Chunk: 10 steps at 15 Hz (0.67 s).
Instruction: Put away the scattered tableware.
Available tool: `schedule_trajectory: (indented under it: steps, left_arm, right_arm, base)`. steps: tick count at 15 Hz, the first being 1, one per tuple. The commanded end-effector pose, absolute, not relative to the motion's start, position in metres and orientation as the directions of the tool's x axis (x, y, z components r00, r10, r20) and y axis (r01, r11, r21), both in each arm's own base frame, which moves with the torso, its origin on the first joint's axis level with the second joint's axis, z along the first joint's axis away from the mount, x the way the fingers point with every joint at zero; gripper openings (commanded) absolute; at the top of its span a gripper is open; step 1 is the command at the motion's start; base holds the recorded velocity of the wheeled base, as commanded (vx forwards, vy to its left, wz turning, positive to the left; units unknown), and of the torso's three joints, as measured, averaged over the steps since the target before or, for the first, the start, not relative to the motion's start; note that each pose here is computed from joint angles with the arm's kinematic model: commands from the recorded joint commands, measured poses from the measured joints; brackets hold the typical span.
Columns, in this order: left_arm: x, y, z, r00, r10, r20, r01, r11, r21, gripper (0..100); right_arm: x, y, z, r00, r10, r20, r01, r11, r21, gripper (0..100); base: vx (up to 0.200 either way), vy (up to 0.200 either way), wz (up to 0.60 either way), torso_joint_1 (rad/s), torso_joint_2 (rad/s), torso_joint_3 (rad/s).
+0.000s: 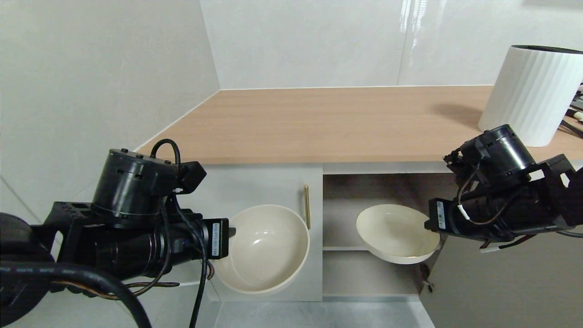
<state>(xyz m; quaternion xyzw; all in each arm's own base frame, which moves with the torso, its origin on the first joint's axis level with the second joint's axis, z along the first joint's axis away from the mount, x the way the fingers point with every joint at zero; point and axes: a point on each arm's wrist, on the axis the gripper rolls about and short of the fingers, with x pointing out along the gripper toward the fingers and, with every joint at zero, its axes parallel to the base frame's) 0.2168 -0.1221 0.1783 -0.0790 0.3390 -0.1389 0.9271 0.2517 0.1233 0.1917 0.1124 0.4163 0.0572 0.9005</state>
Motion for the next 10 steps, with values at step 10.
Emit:
schedule_trajectory:
  steps: [10]
  left_arm:
    - [0.2170, -0.1223, 0.1780, 0.731, -0.311, -0.608, 0.203, 0.949, -0.240, 0]
  right_arm:
    - [0.2535, 0.1242, 0.1887, 0.640, 0.192, -0.744, -0.006, 0.969, 0.245, 0]
  base:
    - [0.000, 0.000, 0.00, -0.127, 0.37, 0.236]
